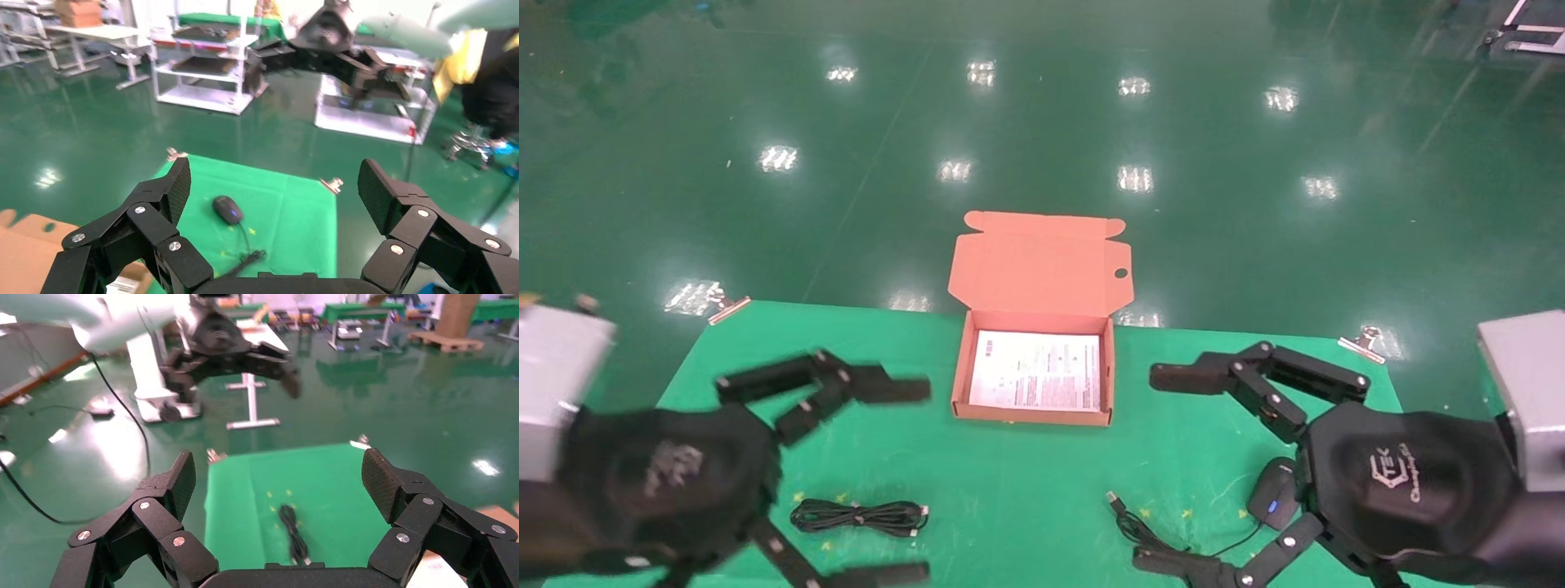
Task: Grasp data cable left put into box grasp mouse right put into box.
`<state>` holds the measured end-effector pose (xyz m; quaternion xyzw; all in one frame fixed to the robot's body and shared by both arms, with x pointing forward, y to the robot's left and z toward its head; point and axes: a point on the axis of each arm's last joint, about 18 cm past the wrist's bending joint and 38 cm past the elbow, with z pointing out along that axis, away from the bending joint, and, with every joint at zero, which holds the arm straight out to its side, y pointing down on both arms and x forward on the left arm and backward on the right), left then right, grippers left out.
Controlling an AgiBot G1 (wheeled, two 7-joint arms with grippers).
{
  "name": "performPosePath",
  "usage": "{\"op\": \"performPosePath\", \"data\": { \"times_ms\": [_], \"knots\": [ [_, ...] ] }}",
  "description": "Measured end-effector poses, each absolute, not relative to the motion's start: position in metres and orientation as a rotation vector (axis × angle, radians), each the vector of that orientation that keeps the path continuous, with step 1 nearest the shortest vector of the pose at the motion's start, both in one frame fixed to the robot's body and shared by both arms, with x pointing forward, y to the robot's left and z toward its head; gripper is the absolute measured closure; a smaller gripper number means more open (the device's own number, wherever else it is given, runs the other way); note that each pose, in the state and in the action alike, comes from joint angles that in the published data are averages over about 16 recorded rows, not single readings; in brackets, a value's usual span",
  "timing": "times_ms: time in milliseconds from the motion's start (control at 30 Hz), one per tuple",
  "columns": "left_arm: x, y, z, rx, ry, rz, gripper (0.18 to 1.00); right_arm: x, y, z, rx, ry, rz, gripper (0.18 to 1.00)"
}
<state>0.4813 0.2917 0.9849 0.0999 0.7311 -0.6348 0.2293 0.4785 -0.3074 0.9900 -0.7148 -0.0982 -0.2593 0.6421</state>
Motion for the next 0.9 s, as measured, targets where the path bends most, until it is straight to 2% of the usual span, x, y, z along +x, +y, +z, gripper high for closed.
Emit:
{"op": "performPosePath", "data": {
  "times_ms": [233,433,667,900],
  "knots": [
    [0.496,0.281,0.971,0.246,2.158,-1.637,0.183,0.483,-0.311,0.982,-1.736,-0.256,-0.653,0.178],
    [0.517,0.274,0.955,0.211,2.292,-1.476,0.183,0.494,-0.310,0.968,-1.908,-0.340,-0.731,0.178],
    [0.545,0.272,0.941,0.198,2.421,-1.200,0.183,0.514,-0.311,0.944,-2.146,-0.473,-0.814,0.178],
    [0.575,0.276,0.929,0.198,2.500,-0.874,0.183,0.538,-0.313,0.921,-2.349,-0.577,-0.860,0.178]
  ]
}}
